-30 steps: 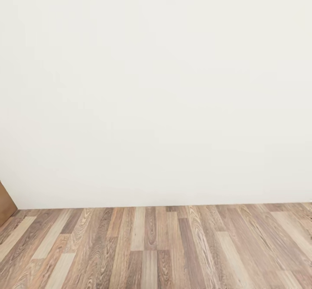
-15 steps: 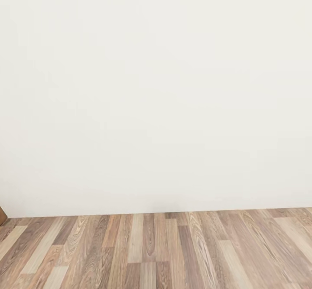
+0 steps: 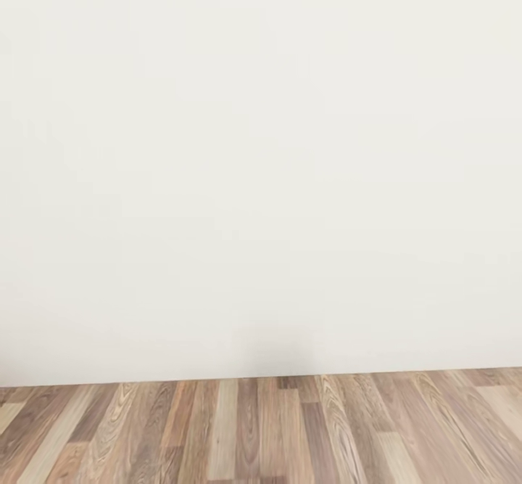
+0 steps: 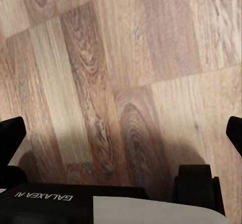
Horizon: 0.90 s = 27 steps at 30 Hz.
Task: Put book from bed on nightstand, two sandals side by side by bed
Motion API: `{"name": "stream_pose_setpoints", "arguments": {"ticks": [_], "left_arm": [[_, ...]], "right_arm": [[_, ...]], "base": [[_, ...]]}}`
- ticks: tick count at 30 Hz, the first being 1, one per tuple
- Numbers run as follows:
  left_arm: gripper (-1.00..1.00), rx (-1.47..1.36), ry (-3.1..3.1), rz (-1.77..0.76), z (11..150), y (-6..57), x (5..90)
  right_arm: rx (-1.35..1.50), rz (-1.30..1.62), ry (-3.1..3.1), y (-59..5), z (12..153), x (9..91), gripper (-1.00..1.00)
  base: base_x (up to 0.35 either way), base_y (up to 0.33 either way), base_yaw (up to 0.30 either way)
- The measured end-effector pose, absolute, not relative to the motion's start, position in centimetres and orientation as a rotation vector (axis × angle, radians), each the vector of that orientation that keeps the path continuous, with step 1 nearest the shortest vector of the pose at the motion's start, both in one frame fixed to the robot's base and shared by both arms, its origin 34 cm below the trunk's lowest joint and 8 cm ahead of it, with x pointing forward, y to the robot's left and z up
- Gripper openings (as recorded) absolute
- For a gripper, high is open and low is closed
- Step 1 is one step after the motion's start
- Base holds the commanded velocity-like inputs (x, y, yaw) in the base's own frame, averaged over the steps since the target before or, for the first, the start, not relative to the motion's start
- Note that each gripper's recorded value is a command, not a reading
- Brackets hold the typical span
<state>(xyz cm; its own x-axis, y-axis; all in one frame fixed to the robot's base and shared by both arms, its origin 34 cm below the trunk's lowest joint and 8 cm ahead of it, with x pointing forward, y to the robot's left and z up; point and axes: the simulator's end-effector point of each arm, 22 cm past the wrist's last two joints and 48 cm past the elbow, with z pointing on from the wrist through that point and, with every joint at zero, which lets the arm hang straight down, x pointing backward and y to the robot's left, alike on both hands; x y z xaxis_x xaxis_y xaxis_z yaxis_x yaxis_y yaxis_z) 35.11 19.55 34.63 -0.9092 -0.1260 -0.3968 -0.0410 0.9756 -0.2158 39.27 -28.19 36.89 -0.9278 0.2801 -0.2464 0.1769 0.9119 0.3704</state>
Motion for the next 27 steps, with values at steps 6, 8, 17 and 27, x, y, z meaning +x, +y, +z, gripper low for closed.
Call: {"name": "stream_pose_setpoints", "arguments": {"ticks": [6, 8, 17, 27], "left_arm": [[1.0, -0.12, 2.704, -0.284, 34.63, 19.53, 35.11], [1.0, -0.12, 2.704, -0.284, 34.63, 19.52, 35.11], [1.0, -0.12, 2.704, -0.284, 34.63, 19.49, 35.11], [1.0, -0.12, 2.704, -0.285, 34.63, 19.47, 35.11]], "right_arm": [[0.34, 0.499, 2.779, -28.19, 36.88, 39.26, 1.0], [0.34, 0.499, 2.778, -28.19, 36.89, 39.26, 1.0], [0.34, 0.499, 2.778, -28.19, 36.89, 39.27, 1.0], [0.34, 0.499, 2.779, -28.19, 36.88, 39.25, 1.0]], "base": [[0.327, 0.0, 0.0], [0.327, 0.0, 0.0], [0.327, 0.0, 0.0], [0.32, 0.0, -0.024]]}}
